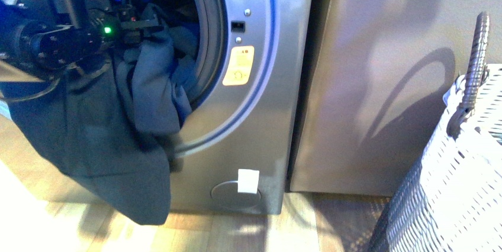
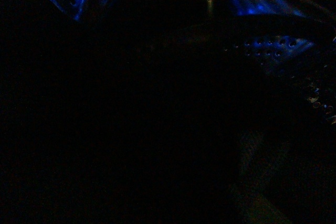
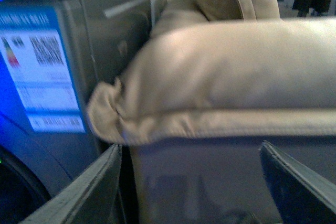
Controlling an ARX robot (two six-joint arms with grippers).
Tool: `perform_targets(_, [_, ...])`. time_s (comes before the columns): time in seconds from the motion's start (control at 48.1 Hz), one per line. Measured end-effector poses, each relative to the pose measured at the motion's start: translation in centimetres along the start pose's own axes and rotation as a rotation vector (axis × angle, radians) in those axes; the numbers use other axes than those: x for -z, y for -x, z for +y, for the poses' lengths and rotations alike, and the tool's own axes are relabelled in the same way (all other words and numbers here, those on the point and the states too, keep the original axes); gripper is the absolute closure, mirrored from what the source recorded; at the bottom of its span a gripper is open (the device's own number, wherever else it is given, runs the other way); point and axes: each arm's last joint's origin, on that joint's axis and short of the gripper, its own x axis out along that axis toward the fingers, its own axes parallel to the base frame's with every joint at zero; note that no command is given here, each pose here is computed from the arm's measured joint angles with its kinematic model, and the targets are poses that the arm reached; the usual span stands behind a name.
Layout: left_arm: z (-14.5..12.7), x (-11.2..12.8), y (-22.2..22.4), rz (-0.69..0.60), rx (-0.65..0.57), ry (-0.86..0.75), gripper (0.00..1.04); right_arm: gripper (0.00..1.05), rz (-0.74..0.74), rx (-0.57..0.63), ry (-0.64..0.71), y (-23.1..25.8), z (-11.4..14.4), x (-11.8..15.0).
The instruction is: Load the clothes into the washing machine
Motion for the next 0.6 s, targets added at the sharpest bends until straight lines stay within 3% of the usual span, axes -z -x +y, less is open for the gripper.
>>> perform_targets(0.187, [-0.1, 0.0, -1.3, 0.007, -0.015, 0.000, 0.94, 0.53, 0.037, 0.022, 0.011, 2.4, -2.8, 4.9])
perform_targets(0.561, [-1.2, -0.5, -4.0, 0.002, -0.039, -0.021, 0.94, 1.02, 0.049, 0.017, 0.013, 5.6, -5.5, 10.2])
perform_targets(0.602, [-1.3, -0.6, -4.5, 0.000, -0.053, -0.027, 0.94, 1.03, 0.050, 0.019, 0.013, 5.9, -5.7, 10.6])
